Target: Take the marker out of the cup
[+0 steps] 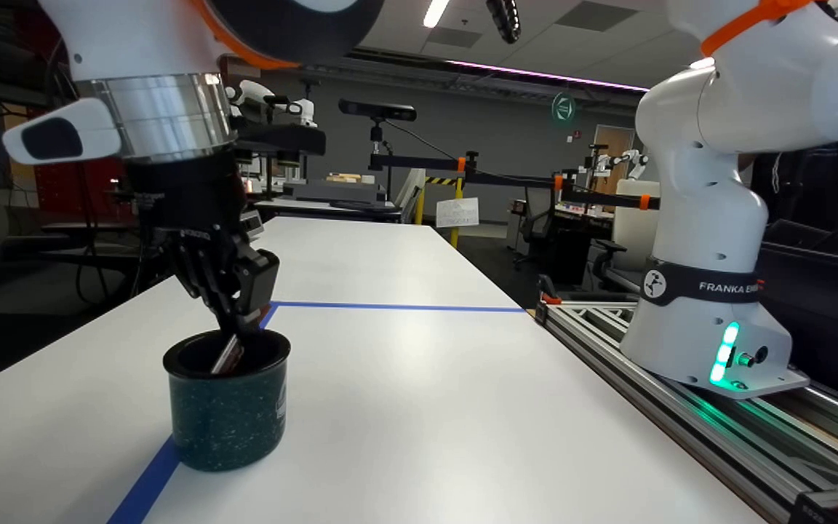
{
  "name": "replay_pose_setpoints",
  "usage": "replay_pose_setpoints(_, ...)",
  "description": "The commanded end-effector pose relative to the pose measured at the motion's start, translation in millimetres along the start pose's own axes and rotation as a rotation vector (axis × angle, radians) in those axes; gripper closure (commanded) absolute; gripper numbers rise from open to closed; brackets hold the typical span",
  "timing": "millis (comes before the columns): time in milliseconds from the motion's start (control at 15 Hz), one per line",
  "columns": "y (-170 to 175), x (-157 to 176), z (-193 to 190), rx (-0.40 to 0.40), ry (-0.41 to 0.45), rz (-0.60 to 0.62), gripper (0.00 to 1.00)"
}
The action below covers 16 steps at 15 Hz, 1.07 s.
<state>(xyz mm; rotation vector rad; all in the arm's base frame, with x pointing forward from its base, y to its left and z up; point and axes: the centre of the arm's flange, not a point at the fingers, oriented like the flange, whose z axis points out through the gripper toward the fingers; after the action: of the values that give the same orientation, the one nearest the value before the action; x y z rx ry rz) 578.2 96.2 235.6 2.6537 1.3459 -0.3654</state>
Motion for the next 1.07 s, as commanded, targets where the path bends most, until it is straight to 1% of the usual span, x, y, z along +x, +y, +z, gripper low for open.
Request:
replay_pose_setpoints(0, -10.6, -11.5, -38.5, -0.017, 0.0, -0.003, 0.95)
replay_pose_setpoints(333, -12.6, -32.5, -69.4, -0.043, -0.003, 0.039, 0.95)
replay_pose_setpoints(533, -9.8, -55.1, -82.3, -0.099, 0.034, 0.117, 0.95)
replay_pose_setpoints(733, -3.5, -74.6, -77.2, -0.126, 0.053, 0.207, 0.95)
replay_pose_setpoints(1000, 2.9, -95.0, -47.1, -0.136, 0.078, 0.376, 0.95)
